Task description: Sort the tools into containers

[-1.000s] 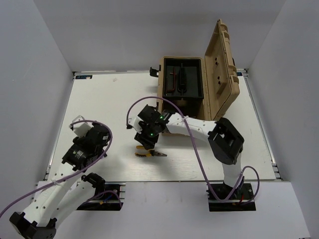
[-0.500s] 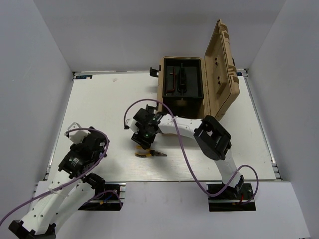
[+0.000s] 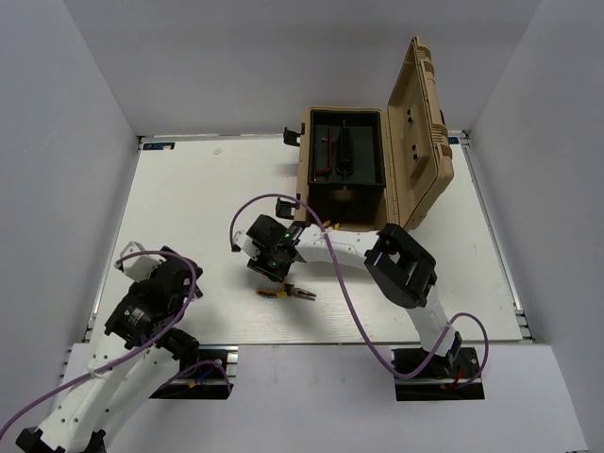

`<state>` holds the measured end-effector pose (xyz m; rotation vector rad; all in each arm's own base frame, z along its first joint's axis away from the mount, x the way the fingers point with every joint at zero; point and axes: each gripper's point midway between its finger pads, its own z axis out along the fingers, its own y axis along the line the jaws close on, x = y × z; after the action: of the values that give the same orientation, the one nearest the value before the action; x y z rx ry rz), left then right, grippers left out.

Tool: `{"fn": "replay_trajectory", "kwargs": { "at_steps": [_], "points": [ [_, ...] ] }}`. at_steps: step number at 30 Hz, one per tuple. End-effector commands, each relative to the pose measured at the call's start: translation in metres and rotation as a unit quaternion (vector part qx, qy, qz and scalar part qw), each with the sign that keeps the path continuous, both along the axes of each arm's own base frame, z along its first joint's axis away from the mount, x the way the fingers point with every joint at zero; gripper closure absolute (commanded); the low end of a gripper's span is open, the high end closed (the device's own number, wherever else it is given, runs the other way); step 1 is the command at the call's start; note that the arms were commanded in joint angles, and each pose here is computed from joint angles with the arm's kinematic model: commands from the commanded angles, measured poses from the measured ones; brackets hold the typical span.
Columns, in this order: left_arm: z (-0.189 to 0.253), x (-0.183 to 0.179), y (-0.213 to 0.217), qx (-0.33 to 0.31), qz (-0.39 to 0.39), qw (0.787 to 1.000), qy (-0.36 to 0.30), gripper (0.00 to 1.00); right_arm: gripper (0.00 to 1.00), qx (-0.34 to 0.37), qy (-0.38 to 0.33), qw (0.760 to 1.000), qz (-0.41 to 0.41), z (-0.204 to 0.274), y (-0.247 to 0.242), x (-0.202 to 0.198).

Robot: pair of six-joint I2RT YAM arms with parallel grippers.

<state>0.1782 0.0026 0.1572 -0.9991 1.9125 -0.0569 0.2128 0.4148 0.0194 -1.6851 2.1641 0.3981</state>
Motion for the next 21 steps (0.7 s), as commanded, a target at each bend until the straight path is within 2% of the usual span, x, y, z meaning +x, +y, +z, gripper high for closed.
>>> {"fn": "replay_trajectory", "kwargs": {
  "at_steps": [1,3,4,5,10,11,15,18,20,21],
  "points": [
    [-0.011,-0.004,0.001,-0.014,0.016,1.000,0.008,0.16,0.65,-0.045,0.002,0.999,0.012,-0.021,-0.018,-0.017],
    [-0.014,-0.004,-0.001,-0.026,0.022,0.999,0.008,0.17,0.71,-0.052,0.006,0.999,0.013,-0.023,-0.020,-0.020],
    [-0.019,-0.005,0.000,-0.023,0.022,0.999,0.014,0.18,0.89,-0.057,0.007,0.998,0.012,-0.024,-0.022,-0.021],
    [-0.019,-0.005,-0.002,-0.032,0.022,0.999,0.014,0.18,0.99,-0.056,0.011,0.998,0.011,-0.021,-0.022,-0.021],
    [-0.028,-0.007,-0.005,-0.040,0.027,0.998,0.030,0.20,1.00,-0.017,0.069,0.997,0.024,0.013,-0.008,-0.035],
    [-0.027,-0.007,-0.005,-0.043,0.029,0.998,0.028,0.21,1.00,0.019,0.072,0.997,0.030,0.039,0.008,-0.031],
    [-0.028,-0.011,-0.003,-0.045,0.033,0.998,0.029,0.23,1.00,0.087,0.110,0.989,0.055,0.100,0.027,-0.035],
    [-0.028,-0.013,-0.002,-0.053,0.039,0.998,0.025,0.25,1.00,0.149,0.102,0.981,0.070,0.166,0.037,-0.029],
    [-0.027,-0.014,0.000,-0.050,0.042,0.998,0.022,0.26,1.00,0.166,0.104,0.978,0.074,0.185,0.037,-0.029],
    [-0.027,-0.014,0.000,-0.050,0.042,0.998,0.022,0.26,1.00,0.195,0.089,0.974,0.075,0.210,0.041,-0.019]
  ]
}}
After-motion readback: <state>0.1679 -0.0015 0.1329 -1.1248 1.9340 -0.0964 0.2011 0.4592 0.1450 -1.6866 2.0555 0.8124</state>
